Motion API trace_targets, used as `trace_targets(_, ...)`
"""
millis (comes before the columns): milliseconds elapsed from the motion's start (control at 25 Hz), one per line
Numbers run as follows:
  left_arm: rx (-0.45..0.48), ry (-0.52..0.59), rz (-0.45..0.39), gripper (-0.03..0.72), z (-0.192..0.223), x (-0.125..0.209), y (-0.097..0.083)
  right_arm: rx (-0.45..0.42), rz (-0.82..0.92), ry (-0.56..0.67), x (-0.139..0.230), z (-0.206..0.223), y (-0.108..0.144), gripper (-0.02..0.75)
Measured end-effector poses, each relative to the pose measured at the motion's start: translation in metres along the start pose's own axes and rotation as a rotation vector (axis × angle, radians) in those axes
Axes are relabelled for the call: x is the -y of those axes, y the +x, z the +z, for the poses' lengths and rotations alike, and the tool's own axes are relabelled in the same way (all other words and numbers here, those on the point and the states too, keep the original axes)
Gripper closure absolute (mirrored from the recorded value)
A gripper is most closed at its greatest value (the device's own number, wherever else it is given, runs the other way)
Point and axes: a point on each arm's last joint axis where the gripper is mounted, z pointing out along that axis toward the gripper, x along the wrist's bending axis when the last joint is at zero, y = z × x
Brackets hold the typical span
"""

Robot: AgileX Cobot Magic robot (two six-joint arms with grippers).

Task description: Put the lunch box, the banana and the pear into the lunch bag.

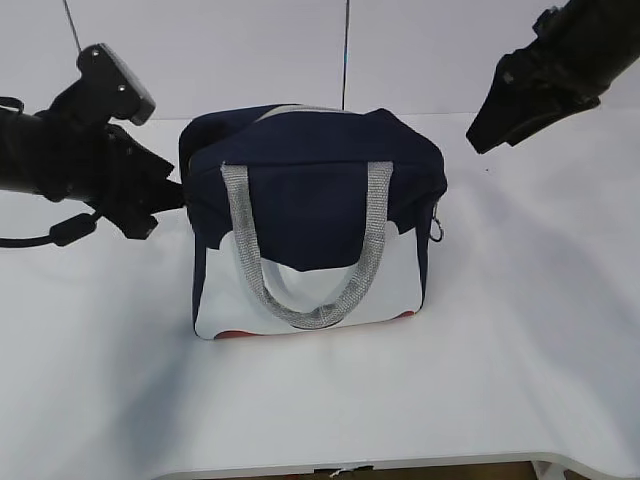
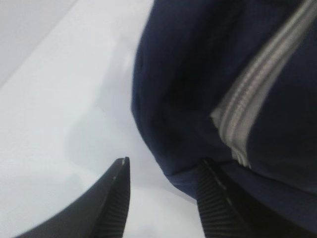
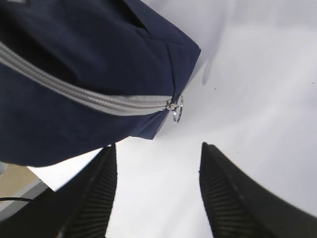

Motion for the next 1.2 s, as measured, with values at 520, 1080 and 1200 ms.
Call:
trace_targets(520, 0.039, 0.034, 0.314, 0.358, -0.048, -0.019, -0.005, 0.087, -0.057, -0.056, 0.005, -0.044, 0.019, 0.295)
trace_targets(1080, -0.038, 0.257, 0.551, 0.358, -0.109, -0.018, 0.002, 0.162, -0.099, -0.15, 0.015, -0.093, 0.046, 0.295)
trace_targets(1200, -0.088, 0.245, 0.498, 0.358, -0.124, -0.023, 0.003, 0.174, -0.11, -0.174, 0.018, -0.104, 0.053, 0.295)
